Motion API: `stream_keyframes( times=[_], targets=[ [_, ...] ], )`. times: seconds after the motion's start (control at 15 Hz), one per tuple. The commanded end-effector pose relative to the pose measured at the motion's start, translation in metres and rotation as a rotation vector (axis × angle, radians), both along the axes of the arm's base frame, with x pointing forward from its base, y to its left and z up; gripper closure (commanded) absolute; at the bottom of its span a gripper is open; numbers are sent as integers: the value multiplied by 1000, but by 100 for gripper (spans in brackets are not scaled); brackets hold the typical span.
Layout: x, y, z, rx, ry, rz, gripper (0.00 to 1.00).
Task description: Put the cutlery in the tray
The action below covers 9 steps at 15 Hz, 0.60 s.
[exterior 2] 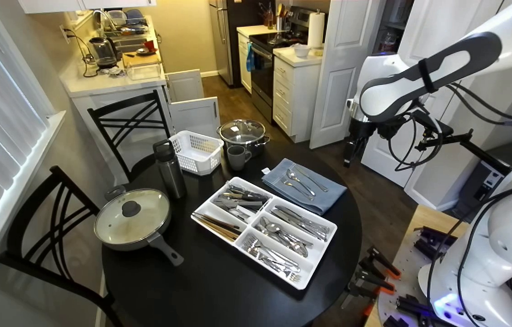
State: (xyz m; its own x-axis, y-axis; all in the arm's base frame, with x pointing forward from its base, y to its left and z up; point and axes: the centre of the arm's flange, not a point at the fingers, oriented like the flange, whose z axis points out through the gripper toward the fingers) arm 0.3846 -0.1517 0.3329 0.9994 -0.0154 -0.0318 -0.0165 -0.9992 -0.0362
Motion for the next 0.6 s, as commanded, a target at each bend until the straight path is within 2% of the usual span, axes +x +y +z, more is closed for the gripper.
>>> stream_keyframes(
  times=[0.0,0.13,0.2,0.53],
  targets=[
    [43,-17,-18,-2,24,24,0],
    [56,-22,-16,-23,36,33,0],
    [36,-11,-15,-22,32,6,0],
    [41,-12,-17,-28,38,9,0]
  ],
)
